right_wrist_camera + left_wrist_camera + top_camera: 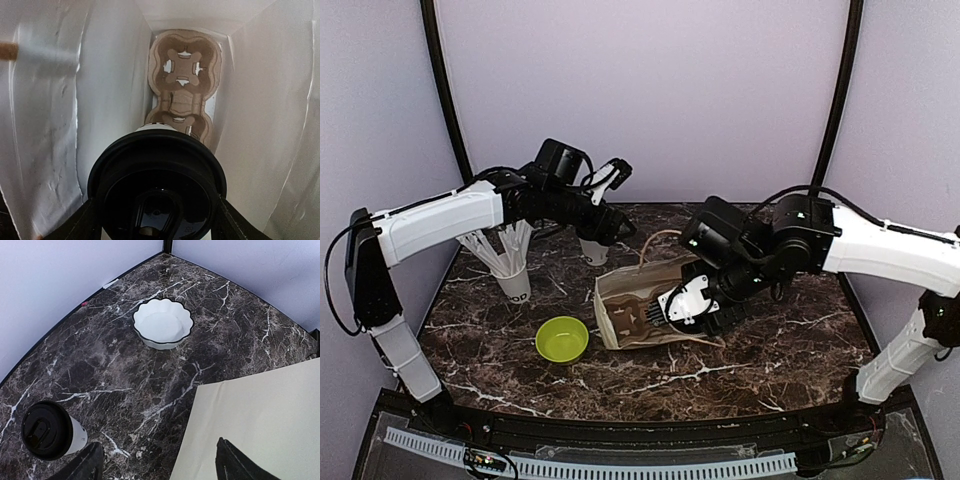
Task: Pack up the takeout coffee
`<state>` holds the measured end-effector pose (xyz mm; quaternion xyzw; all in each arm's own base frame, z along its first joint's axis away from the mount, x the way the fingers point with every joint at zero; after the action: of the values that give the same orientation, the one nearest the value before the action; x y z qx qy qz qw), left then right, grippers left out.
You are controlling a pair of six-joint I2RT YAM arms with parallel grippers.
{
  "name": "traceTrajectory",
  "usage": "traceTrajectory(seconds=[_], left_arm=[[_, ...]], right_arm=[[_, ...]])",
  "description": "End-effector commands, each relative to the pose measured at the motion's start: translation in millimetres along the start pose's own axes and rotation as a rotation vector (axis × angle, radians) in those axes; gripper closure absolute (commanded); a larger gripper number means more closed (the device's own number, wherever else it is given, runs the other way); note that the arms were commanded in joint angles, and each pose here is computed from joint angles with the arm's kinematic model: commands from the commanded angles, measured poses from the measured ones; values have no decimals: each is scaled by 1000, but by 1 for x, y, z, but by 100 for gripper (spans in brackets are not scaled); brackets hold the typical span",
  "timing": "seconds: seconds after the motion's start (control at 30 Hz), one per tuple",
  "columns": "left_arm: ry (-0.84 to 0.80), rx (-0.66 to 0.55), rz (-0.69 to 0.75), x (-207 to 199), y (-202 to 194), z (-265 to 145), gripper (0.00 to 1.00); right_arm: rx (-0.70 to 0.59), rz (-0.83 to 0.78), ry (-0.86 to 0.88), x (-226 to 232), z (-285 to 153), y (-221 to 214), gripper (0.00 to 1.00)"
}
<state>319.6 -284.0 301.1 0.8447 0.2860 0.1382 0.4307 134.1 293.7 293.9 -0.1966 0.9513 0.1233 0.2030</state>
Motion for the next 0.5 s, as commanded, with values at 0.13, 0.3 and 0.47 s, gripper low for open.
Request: traceTrajectory(seconds=[0.13,0.3,0.47], left_arm=[[-161,-9,-1,-10,-8,23,21],[-212,-7,-16,-14,-13,28,22],[-198,10,-16,-13,-23,33,23]], right_arm=[[-29,-2,-241,3,-1,-8,48],[-75,-79,-299,17,-4,-11,47],[-81,-112,-311,30,3,-14,47]])
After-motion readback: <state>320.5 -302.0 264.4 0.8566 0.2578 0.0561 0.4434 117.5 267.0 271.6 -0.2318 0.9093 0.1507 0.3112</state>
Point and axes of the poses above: each gripper's point midway between its finger pads, its own z axis out along the fingers, its own x axis along the line the jaws close on, y = z × x, the point moved 9 cm from there along -z, back along the fingers, and after that the axes turned 2 degrees about z, right-handed, at the moved point
